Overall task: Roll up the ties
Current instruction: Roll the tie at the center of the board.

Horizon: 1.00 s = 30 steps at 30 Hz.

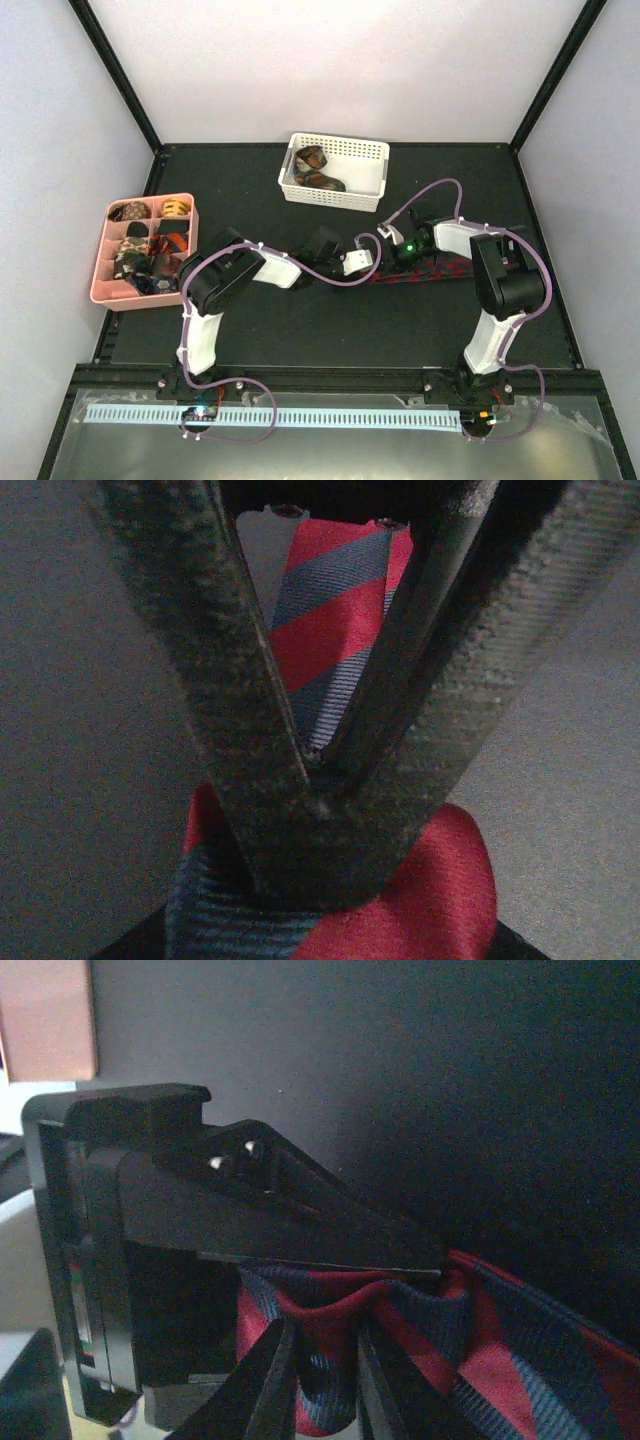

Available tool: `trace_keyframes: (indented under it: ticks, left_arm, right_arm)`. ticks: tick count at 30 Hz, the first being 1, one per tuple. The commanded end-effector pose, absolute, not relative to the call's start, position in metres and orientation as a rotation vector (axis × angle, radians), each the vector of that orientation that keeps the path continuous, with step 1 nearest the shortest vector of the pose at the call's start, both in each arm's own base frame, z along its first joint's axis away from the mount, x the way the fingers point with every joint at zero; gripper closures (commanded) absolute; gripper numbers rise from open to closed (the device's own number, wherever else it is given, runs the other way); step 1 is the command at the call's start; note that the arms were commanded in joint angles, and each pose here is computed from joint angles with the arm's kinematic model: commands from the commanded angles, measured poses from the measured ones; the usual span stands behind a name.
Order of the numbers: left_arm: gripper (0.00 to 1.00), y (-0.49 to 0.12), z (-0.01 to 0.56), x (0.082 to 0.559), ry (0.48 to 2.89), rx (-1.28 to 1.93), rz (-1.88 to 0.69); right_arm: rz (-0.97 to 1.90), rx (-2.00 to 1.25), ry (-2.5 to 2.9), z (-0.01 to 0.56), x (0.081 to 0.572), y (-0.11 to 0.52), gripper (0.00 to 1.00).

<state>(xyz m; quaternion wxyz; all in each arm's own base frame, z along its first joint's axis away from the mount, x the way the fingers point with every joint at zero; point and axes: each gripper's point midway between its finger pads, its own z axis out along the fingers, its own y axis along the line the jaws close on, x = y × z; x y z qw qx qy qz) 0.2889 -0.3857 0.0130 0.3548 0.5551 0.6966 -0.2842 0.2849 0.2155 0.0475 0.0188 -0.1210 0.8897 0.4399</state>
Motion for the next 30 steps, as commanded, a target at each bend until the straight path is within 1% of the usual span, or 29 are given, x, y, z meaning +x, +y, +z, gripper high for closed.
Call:
trace_keyframes:
  ticks: [1,2,3,6,8,11,12,15,18,21,25,30]
  left_arm:
    - [0.65,-0.343,-0.050,0.267,2.069,1.528,-0.605]
    - [0.65,-0.342,-0.050,0.267,2.068,1.528,-0.603]
    - [0.65,-0.342,-0.049,0.267,2.065,1.526,-0.601]
    - [0.61,-0.343,-0.046,0.272,2.081,1.488,-0.605]
    - [0.54,-0.345,-0.040,0.275,2.083,1.451,-0.638]
    - [0.33,-0.351,-0.015,0.277,2.003,1.386,-0.748]
    - [0.28,-0.354,-0.003,0.278,1.959,1.360,-0.783]
    - [0.19,-0.356,0.027,0.283,1.827,1.294,-0.818]
    - [0.15,-0.347,0.044,0.282,1.735,1.249,-0.813]
    - [0.13,-0.335,0.050,0.280,1.711,1.210,-0.821]
    - [0.13,-0.335,0.049,0.278,1.689,1.212,-0.870]
    - [0.11,-0.349,0.047,0.278,1.641,1.214,-0.932]
  right_arm:
    - [1.268,-0.400,2.823,0.033,0.283,0.209,0.91]
    - [1.248,-0.403,2.832,0.031,0.282,0.207,0.96]
    - [1.228,-0.399,2.841,0.029,0.282,0.203,0.98]
    - [1.175,-0.391,2.879,0.019,0.279,0.192,0.98]
    - [1.130,-0.393,2.910,0.011,0.275,0.185,0.98]
    - [1.031,-0.398,2.936,0.001,0.272,0.175,0.98]
    - [0.994,-0.398,2.943,-0.002,0.272,0.172,0.98]
    - [0.902,-0.393,2.964,-0.009,0.273,0.164,0.98]
    - [0.854,-0.393,2.979,-0.014,0.274,0.162,0.98]
    - [0.792,-0.443,2.982,-0.018,0.272,0.165,0.98]
    - [0.859,-0.460,3.002,-0.025,0.269,0.180,0.98]
    - [0.912,-0.467,2.997,-0.027,0.271,0.195,0.98]
